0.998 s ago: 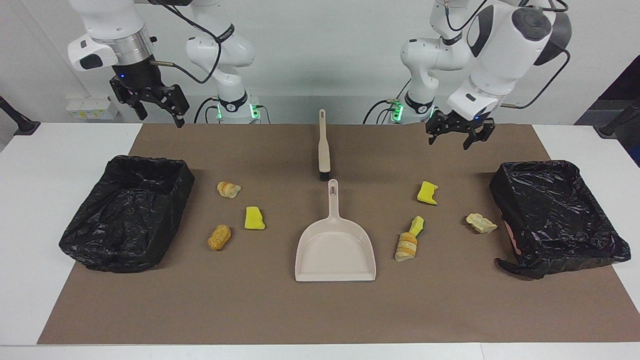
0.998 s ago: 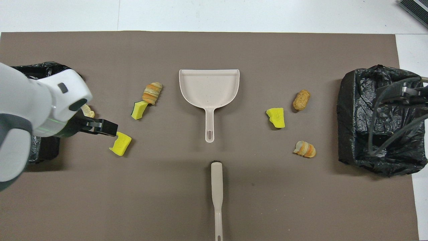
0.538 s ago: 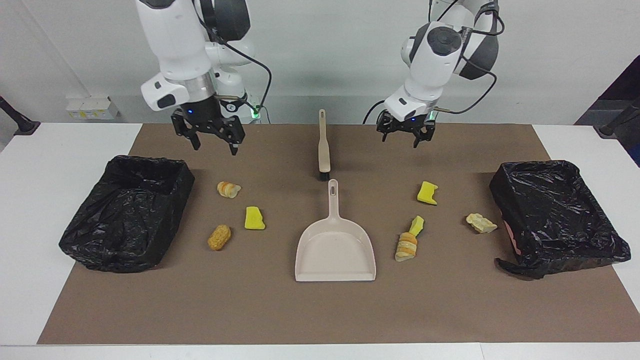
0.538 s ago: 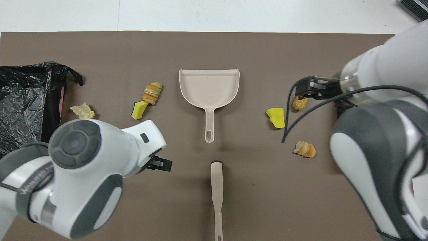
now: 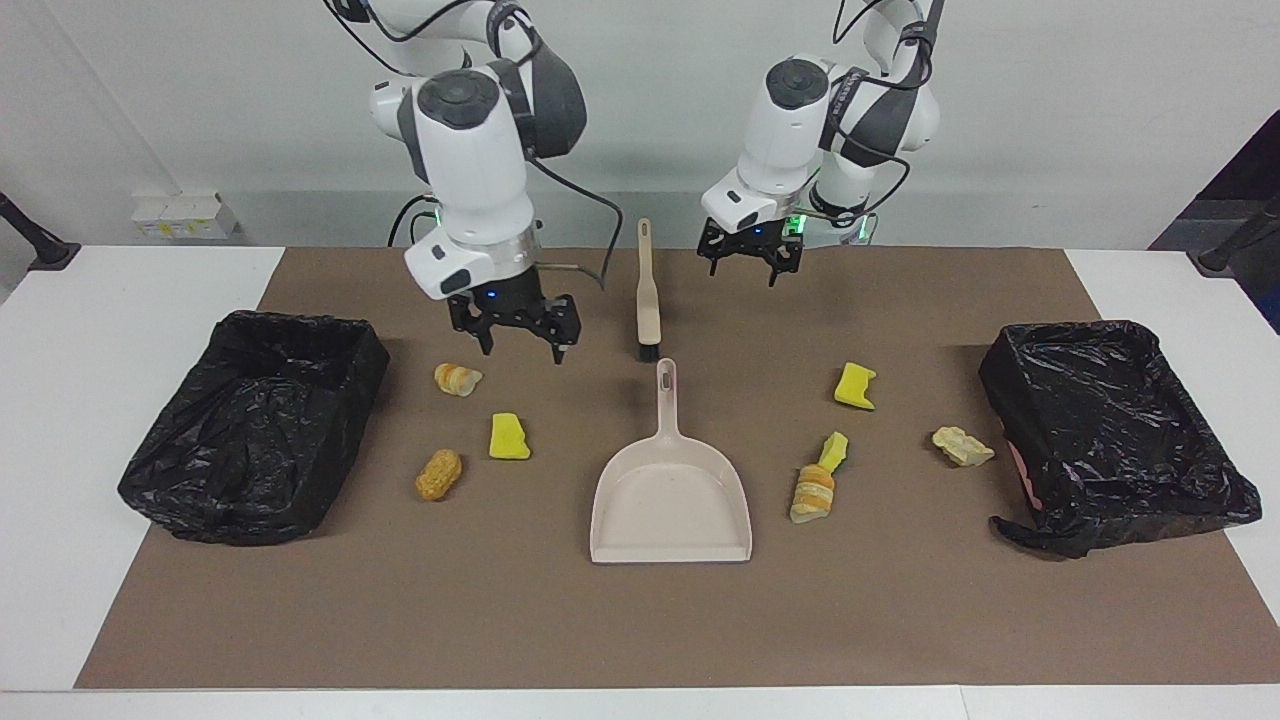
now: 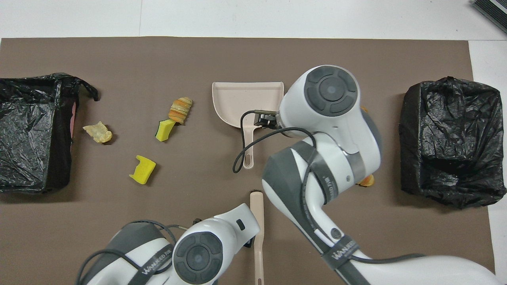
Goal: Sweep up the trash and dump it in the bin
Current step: 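Reach the right gripper to the dustpan while the left gripper reaches the brush, then grasp the dustpan with the right gripper while the left gripper grasps the brush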
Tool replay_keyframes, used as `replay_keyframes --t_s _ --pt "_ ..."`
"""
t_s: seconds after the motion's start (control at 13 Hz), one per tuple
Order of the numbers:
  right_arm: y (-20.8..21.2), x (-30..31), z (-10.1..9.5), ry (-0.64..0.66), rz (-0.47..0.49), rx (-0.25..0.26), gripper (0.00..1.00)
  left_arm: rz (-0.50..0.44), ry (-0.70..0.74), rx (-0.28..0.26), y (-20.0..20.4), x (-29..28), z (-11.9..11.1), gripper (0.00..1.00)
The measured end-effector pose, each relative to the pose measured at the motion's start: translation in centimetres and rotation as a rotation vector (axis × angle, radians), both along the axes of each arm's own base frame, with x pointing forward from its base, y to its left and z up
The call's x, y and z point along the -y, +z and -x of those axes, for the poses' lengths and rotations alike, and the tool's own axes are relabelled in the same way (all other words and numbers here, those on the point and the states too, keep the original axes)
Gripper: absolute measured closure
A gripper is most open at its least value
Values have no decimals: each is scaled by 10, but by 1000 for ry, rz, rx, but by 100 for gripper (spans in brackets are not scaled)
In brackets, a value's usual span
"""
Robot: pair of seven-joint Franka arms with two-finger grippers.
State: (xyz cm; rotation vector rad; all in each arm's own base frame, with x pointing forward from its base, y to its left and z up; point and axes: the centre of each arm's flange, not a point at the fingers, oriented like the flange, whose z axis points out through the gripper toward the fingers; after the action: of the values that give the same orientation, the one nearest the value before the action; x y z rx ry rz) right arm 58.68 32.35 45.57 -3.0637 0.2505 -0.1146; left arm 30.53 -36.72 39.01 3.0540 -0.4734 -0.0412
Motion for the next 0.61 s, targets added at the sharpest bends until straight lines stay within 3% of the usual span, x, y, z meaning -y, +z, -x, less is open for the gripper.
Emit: replay_keyframes --t_s 0.46,0.54,0.61 --pt "-85 -58 3 78 -5 29 3 18 112 7 -32 49 73 0" --pt "-94 -62 4 85 1 21 16 16 121 5 -38 53 77 0" --pt "-98 -64 5 89 4 15 22 11 125 3 -42 54 78 0"
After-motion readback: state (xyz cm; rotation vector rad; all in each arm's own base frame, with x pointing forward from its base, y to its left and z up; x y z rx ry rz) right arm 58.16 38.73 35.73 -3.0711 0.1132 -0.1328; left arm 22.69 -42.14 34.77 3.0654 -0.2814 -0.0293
